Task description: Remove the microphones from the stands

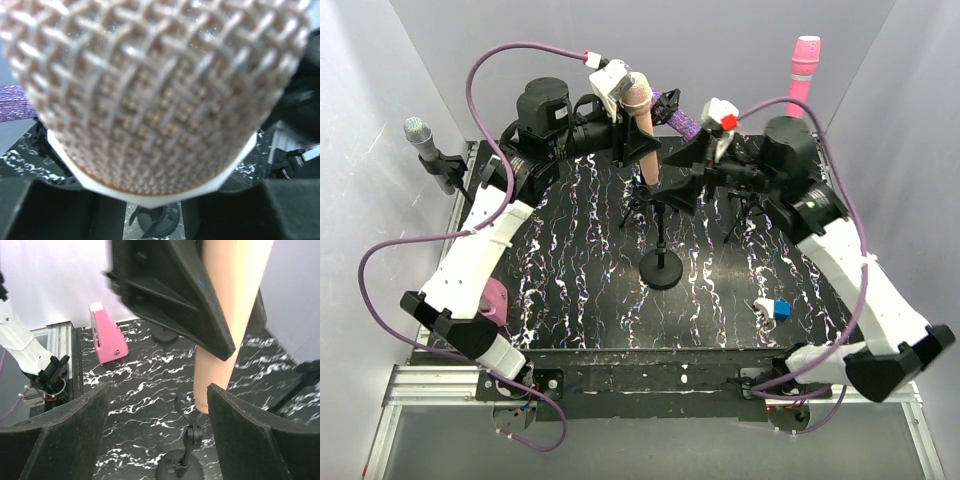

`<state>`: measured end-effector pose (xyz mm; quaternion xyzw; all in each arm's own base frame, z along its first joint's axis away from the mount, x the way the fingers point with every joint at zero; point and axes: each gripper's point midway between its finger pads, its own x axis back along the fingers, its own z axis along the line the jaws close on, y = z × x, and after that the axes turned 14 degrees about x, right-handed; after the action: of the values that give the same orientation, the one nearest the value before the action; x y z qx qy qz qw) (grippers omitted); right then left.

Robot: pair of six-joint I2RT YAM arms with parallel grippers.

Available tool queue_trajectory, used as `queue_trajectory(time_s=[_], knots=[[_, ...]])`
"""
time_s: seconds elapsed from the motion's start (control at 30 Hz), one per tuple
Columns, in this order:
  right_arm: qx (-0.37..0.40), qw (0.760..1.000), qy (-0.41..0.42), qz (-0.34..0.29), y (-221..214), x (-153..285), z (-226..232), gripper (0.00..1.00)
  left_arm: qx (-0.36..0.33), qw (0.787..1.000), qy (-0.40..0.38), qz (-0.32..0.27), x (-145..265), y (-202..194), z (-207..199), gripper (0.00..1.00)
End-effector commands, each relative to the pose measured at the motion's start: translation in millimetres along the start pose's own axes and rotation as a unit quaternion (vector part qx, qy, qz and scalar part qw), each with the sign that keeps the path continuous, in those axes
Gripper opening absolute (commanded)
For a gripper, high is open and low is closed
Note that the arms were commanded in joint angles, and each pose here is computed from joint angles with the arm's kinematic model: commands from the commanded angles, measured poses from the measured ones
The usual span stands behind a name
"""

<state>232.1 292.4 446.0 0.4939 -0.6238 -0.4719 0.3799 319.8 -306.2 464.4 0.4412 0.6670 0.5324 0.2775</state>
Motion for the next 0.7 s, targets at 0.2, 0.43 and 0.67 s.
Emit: queue_trajectory(time_s=[0.2, 0.43, 0.67], knots=[[-0.063, 0.997, -0.035, -0.023, 0, -31, -30, 0.78, 0.041, 0.997, -0.060, -0.002, -5, 2, -26, 0.00], [-0.044, 0.997, -0.042, -0.039, 9, -36, -39, 0.62, 0.060, 0.996, -0.067, 0.009, -8, -6, -29, 0.00], [-0.045, 0.997, -0.058, -0.009, -5, -24, -34, 0.01, 0.067, 0.997, -0.043, -0.010, -12, 5, -20, 0.74]])
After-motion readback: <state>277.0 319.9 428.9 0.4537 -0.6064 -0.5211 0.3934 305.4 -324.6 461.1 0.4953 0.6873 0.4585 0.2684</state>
